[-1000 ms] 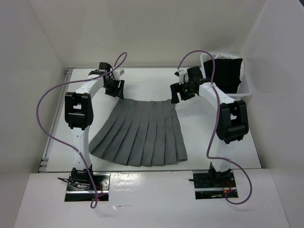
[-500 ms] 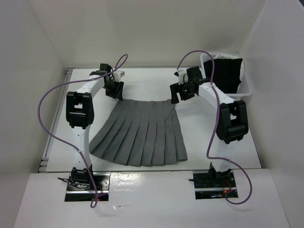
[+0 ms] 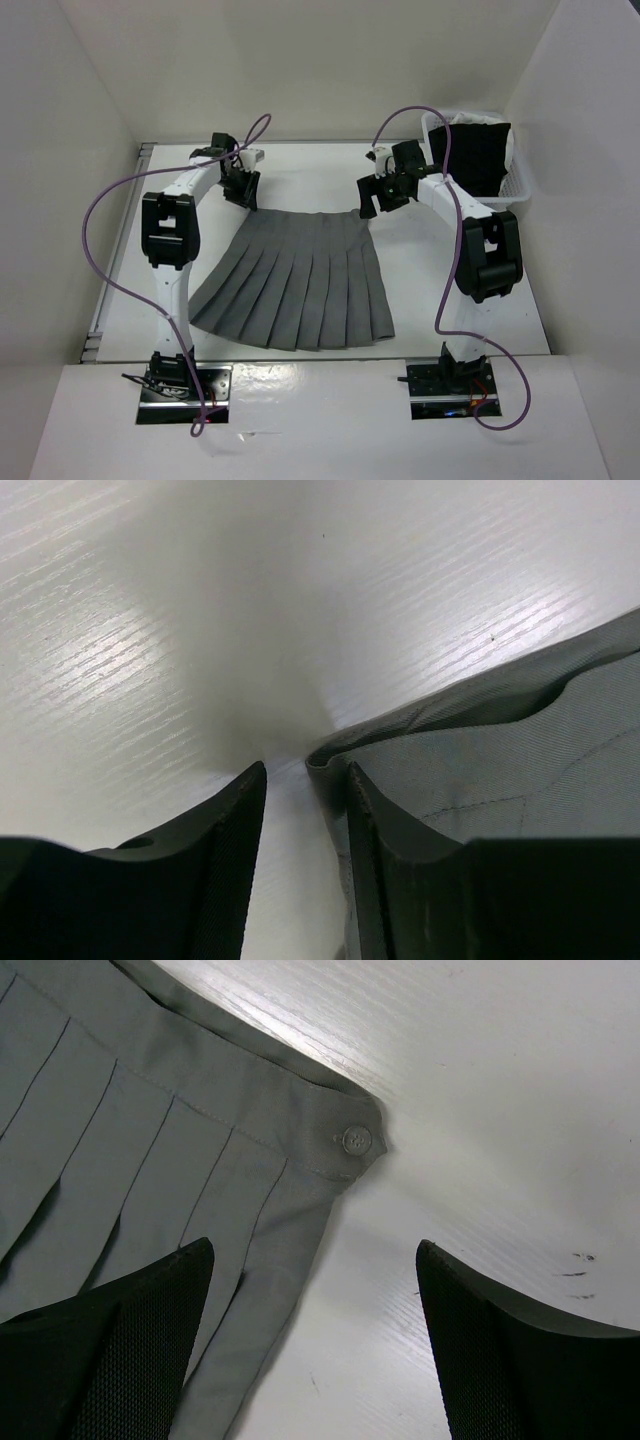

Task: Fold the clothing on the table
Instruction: Fold the skirt

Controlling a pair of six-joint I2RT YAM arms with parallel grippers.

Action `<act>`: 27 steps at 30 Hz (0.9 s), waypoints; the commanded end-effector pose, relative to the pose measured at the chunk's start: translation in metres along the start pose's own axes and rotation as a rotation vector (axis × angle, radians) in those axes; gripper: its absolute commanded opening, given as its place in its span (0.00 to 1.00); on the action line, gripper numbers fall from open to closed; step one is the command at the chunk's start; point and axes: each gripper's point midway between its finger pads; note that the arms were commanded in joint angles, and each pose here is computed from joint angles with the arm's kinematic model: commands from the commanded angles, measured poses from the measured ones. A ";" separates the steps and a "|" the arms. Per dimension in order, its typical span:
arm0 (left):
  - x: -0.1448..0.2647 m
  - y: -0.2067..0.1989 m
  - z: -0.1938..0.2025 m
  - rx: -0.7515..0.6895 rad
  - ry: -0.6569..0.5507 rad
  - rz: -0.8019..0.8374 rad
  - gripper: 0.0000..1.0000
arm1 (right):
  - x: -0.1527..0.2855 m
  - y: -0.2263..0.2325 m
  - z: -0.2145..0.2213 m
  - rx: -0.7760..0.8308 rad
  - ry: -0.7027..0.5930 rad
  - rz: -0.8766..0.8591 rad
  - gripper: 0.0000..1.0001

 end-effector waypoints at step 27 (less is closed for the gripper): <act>0.020 -0.020 0.031 -0.084 0.097 0.083 0.42 | -0.013 -0.004 -0.021 0.028 -0.024 0.021 0.86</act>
Point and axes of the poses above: each gripper's point midway between its finger pads, its own x axis back along the fingers, its own y axis along the line the jaws close on, z = x × y, and after that the axes turned 3 degrees about x, right-handed
